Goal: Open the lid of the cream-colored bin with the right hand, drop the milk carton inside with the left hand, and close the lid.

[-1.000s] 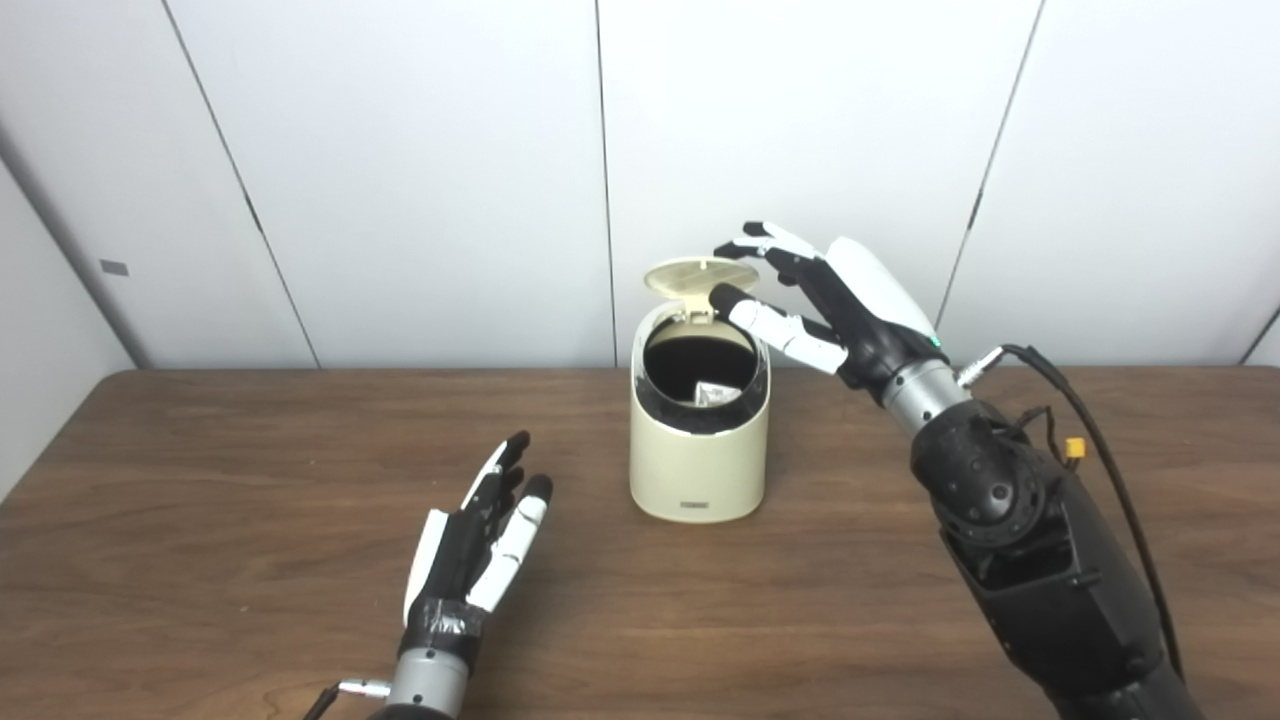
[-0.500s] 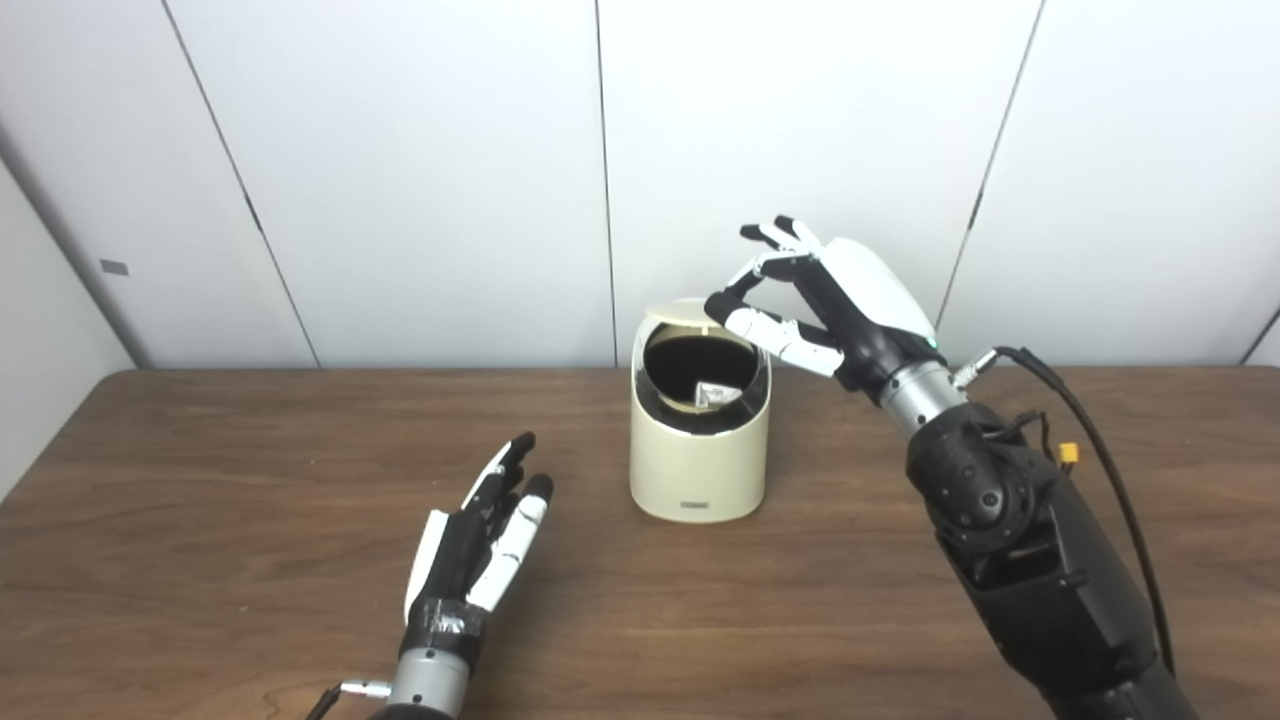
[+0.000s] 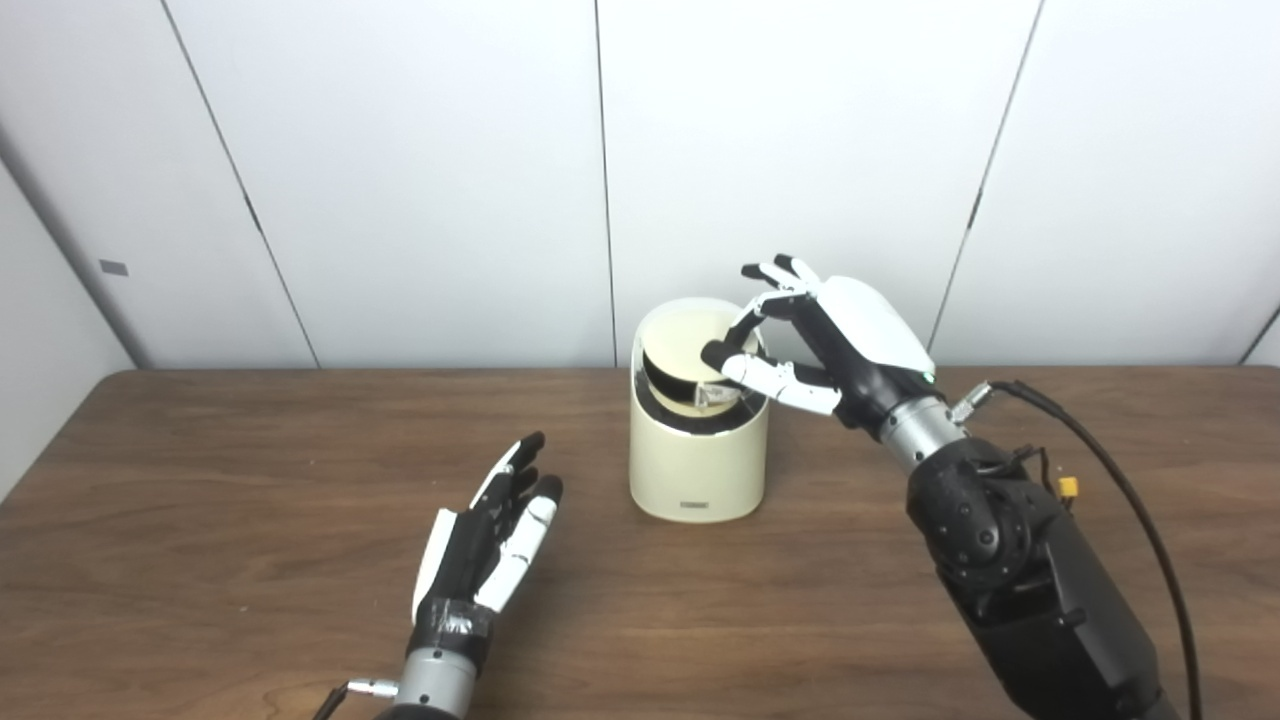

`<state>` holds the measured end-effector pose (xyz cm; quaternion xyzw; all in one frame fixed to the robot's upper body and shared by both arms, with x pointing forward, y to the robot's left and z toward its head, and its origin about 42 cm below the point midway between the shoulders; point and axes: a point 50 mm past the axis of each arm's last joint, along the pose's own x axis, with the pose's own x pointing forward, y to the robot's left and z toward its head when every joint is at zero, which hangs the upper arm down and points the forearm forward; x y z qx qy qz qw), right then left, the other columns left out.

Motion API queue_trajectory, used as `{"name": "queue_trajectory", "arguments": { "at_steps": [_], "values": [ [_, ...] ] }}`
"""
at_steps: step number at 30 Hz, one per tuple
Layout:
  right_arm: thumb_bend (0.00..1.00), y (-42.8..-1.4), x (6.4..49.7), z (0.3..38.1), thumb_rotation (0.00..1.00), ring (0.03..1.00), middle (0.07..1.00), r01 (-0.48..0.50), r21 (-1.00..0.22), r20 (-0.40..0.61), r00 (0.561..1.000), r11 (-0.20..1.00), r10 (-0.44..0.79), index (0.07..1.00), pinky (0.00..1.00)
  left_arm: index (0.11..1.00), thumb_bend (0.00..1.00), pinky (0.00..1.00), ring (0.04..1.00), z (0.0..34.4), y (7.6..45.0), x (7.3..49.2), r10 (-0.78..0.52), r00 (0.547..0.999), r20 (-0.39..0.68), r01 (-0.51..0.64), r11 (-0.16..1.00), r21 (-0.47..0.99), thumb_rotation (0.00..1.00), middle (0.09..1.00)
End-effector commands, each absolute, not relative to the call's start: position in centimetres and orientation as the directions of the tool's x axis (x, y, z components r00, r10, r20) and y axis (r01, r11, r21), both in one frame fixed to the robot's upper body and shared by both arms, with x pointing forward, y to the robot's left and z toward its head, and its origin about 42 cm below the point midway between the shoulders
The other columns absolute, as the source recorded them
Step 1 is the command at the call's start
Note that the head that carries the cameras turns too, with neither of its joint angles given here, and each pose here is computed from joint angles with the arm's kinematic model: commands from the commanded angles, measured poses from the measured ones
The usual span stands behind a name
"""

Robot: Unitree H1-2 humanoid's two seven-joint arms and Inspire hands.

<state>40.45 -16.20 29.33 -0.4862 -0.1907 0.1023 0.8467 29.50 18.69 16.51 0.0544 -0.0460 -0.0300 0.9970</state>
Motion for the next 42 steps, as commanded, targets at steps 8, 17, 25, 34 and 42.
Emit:
{"name": "queue_trajectory", "arguments": {
  "at_steps": [8,17,25,34,42],
  "values": [
    [0.55,-15.6,40.2,28.5,0.95,1.000,0.958,0.015,-0.920,0.187,0.895,0.392,0.406,0.661,1.00,0.986,0.49,0.97,1.000,18.5,18.6,29.8,-0.087,0.984,0.156,0.066,0.989,0.135,0.73,1.000],
    [0.54,-15.7,39.7,27.2,0.95,1.000,0.965,0.035,-0.942,0.181,0.891,0.335,0.416,0.697,1.00,0.969,0.50,0.98,1.000,18.7,18.3,29.8,-0.093,0.984,0.151,0.071,0.986,0.150,0.72,1.000],
    [0.55,-15.7,39.5,26.3,0.92,1.000,0.950,0.117,-0.965,0.211,0.879,0.235,0.428,0.674,1.00,0.966,0.52,0.98,1.000,18.7,18.2,29.7,-0.092,0.985,0.146,0.065,0.982,0.177,0.69,1.000],
    [0.57,-15.0,39.0,26.1,1.00,1.000,0.967,0.179,-0.979,0.202,0.861,0.094,0.467,0.673,1.00,0.967,0.51,0.98,1.000,18.7,18.2,29.8,-0.091,0.984,0.153,0.065,0.984,0.166,0.70,1.000],
    [0.58,-13.8,39.0,25.1,1.00,1.000,0.950,0.186,-0.982,0.150,0.864,-0.028,0.480,0.640,1.00,0.975,0.52,0.99,1.000,18.9,17.8,29.7,-0.089,0.985,0.146,0.065,0.985,0.163,0.67,1.000]
  ]
}}
